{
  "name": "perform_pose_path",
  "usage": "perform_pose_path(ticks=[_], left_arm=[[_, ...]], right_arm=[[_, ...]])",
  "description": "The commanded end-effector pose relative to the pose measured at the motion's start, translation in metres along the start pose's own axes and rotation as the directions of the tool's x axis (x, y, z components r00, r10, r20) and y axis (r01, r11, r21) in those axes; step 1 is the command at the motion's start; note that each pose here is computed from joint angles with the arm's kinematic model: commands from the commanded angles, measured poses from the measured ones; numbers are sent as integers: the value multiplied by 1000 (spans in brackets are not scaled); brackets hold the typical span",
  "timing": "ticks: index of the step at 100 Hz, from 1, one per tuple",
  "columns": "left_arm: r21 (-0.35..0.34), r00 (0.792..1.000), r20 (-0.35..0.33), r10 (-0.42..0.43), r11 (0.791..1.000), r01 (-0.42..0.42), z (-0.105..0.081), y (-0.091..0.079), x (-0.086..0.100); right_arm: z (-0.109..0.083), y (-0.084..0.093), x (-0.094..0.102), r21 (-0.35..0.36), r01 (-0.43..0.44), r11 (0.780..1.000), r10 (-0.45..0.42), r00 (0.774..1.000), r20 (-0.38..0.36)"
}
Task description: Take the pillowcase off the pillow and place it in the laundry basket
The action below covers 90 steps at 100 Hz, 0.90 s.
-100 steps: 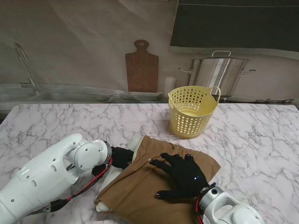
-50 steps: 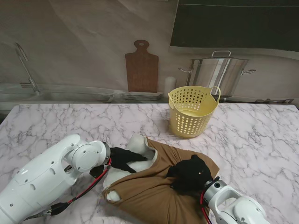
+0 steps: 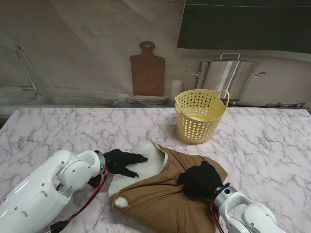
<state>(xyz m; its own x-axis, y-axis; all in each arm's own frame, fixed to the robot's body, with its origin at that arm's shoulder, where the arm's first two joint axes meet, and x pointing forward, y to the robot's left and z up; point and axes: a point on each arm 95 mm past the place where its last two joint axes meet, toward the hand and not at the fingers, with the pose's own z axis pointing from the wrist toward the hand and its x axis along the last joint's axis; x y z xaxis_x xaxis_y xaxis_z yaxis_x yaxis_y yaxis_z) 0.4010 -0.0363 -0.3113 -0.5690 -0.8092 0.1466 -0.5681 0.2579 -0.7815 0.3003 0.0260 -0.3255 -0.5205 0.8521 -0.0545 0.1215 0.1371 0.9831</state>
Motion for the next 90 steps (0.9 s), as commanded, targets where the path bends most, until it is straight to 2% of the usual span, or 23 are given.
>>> perform_pose_path(ticks=[1, 14, 33, 41, 49, 60, 67, 74, 84, 90], left_arm=[[-36, 999, 33, 10, 999, -9, -7, 14, -11], [57, 999, 32, 31, 998, -33, -25, 6, -7], [138, 998, 40, 52, 989, -57, -48, -1, -5], [198, 998, 32, 52, 979, -58, -56, -3, -3], [278, 999, 13, 45, 960, -47, -62, -3, 2], [346, 997, -73, 18, 938, 9, -60, -1, 9], [324, 990, -143, -12, 944, 58, -55, 3, 12], [263, 981, -189, -41, 960, 91, -47, 7, 12], [165, 976, -203, -75, 980, 109, -37, 15, 8], [123, 976, -198, -94, 985, 120, -31, 19, 5]], right_arm=[[-1, -18, -8, 62, 3, 998, -5, 1000, 28], [5, -16, -9, 56, 1, 998, -3, 999, 34], [8, -16, -11, 57, 1, 998, -4, 999, 50], [9, -16, -12, 56, -1, 998, -2, 998, 56], [10, -17, -13, 58, -3, 998, -1, 998, 59], [12, -18, -12, 60, -8, 998, 5, 998, 56], [13, -19, -12, 59, -13, 998, 10, 999, 52], [14, -19, -12, 57, -16, 998, 13, 999, 51], [14, -20, -13, 55, -16, 998, 13, 998, 54], [14, -19, -15, 53, -15, 998, 12, 998, 60]])
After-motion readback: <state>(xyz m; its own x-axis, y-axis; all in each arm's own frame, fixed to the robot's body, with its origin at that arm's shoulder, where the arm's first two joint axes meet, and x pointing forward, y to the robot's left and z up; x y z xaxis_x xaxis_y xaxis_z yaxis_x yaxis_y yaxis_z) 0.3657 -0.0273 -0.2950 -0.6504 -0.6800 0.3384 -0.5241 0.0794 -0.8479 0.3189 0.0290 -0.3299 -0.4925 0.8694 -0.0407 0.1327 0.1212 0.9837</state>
